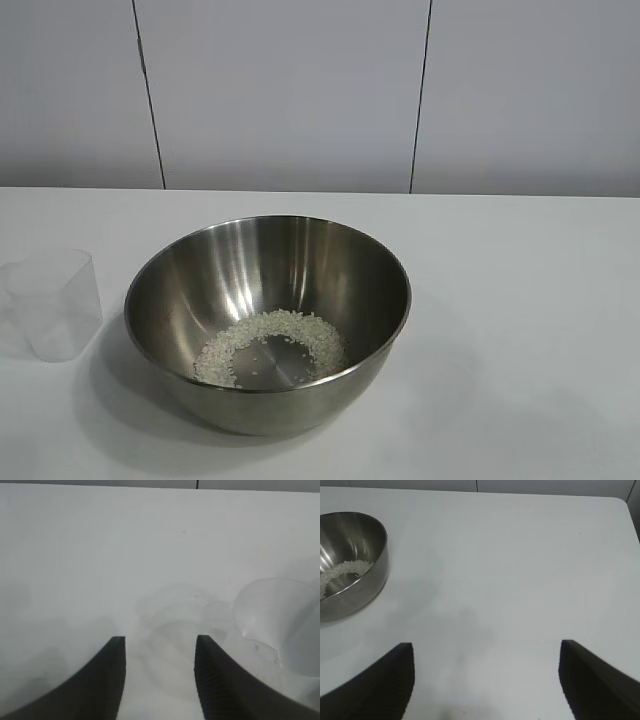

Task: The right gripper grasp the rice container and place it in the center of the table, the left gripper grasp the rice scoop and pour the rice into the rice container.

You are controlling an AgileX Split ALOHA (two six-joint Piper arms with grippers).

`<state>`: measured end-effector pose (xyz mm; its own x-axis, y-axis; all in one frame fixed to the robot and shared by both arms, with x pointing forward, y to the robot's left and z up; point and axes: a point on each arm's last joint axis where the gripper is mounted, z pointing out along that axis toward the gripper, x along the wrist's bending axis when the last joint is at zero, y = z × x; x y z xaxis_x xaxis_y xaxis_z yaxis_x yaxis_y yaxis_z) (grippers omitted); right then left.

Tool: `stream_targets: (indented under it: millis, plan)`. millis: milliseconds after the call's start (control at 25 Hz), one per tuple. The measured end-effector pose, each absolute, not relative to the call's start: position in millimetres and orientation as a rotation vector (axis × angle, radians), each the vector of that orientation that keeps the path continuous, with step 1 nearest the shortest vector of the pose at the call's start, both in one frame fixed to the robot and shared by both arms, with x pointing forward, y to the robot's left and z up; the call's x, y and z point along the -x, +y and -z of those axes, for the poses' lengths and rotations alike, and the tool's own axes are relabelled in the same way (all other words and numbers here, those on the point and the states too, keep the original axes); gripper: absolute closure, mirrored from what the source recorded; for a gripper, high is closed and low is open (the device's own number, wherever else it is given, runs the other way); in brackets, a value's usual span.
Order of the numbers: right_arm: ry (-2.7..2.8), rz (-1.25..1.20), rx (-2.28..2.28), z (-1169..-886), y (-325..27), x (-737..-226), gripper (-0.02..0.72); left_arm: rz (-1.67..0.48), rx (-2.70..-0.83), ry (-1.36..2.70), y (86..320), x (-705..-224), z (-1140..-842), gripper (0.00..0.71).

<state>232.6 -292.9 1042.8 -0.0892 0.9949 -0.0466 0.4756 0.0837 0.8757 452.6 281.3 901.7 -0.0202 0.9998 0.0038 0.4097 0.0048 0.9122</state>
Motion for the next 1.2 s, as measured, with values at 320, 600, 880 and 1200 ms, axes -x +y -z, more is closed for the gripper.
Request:
stream_targets:
  millis: [320, 600, 880, 1200]
  plan:
    - [1.659, -0.935, -1.475, -1042.8, -292.9, -232.6, 0.159, -0.925, -1.553, 1.572, 282.5, -506.9, -974.7, 0.385]
    - [1.659, -0.935, -1.475, -1042.8, -292.9, -232.6, 0.159, -0.962, -1.486, 1.763, 345.3, -520.4, -1016.4, 0.385]
    - [1.659, -0.935, -1.475, -1042.8, -292.9, -232.6, 0.159, -1.066, -1.428, 1.835, 383.6, -488.3, -1054.0, 0.385]
    - [1.659, -0.935, -1.475, -1042.8, -292.9, -232.6, 0.159, -1.186, -1.343, 1.542, 348.2, -415.6, -1176.9, 0.385]
